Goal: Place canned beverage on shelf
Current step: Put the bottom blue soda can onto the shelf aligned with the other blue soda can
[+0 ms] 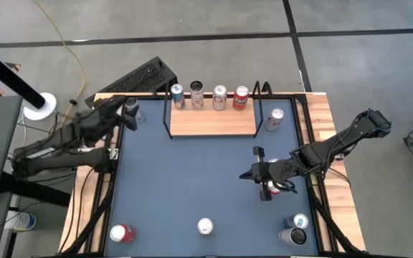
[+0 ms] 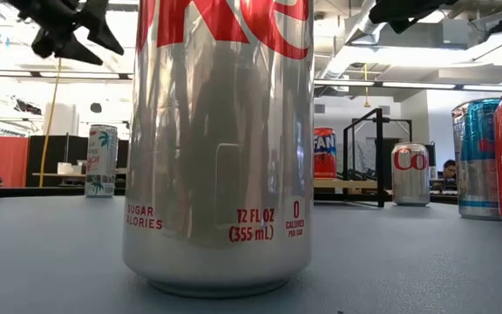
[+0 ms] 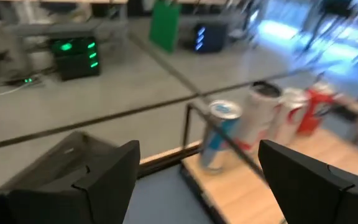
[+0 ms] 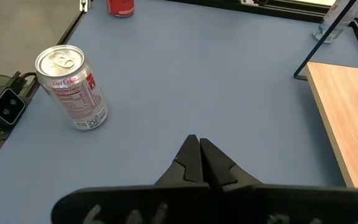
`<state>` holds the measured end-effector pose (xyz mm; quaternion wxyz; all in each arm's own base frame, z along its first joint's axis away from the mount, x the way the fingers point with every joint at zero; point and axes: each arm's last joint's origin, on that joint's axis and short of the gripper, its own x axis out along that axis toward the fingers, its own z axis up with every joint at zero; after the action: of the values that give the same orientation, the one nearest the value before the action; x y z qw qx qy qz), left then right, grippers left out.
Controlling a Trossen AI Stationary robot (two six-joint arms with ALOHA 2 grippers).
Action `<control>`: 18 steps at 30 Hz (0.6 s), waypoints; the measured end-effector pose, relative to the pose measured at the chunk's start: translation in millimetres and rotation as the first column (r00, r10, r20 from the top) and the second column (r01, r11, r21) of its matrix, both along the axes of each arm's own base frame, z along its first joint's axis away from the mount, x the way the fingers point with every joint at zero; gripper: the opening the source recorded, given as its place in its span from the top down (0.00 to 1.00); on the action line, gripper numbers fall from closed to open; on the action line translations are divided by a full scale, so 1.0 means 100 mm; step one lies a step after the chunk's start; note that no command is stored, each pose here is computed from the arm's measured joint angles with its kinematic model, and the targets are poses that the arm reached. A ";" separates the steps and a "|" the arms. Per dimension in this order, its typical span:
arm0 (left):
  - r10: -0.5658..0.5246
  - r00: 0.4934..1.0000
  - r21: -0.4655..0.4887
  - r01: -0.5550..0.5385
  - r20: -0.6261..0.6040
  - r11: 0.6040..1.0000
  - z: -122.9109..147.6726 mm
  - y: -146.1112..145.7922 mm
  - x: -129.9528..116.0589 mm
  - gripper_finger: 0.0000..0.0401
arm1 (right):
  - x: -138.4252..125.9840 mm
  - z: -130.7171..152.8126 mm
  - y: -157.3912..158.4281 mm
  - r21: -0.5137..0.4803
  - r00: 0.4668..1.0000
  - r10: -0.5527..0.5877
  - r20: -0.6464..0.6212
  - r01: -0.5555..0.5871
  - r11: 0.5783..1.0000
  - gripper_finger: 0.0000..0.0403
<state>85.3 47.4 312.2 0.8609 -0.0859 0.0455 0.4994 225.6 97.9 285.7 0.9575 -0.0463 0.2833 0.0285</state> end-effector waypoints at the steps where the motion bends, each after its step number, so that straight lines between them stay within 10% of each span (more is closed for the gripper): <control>1: 0.019 0.999 -0.014 -0.019 -0.038 1.000 0.05 0.03 0.03 0.21 | 0.00 0.00 0.00 0.000 1.000 0.000 0.000 0.000 1.000 1.00; 4: -0.015 0.994 -0.065 0.008 -0.113 0.998 0.18 0.13 0.18 0.21 | 0.00 0.00 0.00 0.001 1.000 0.000 0.000 0.000 1.000 1.00; 7: -0.284 0.953 -0.116 0.271 -0.111 0.956 0.26 0.17 0.41 0.21 | 0.00 0.00 0.00 0.029 1.000 -0.018 -0.002 0.018 0.999 1.00; 14: -0.849 0.527 -0.001 0.850 0.022 0.528 0.33 0.07 1.04 0.21 | -0.06 0.11 -0.07 0.197 0.988 -0.149 -0.039 0.154 0.968 1.00; 18: -0.915 0.404 0.061 0.913 0.017 0.404 0.25 -0.05 1.41 0.21 | -0.18 0.18 -0.20 0.241 0.958 -0.249 -0.142 0.278 0.930 1.00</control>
<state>226.4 42.4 337.0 0.9963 -0.0411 0.0538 -0.0524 207.2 77.4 303.7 0.9335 0.1191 0.3326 -0.0612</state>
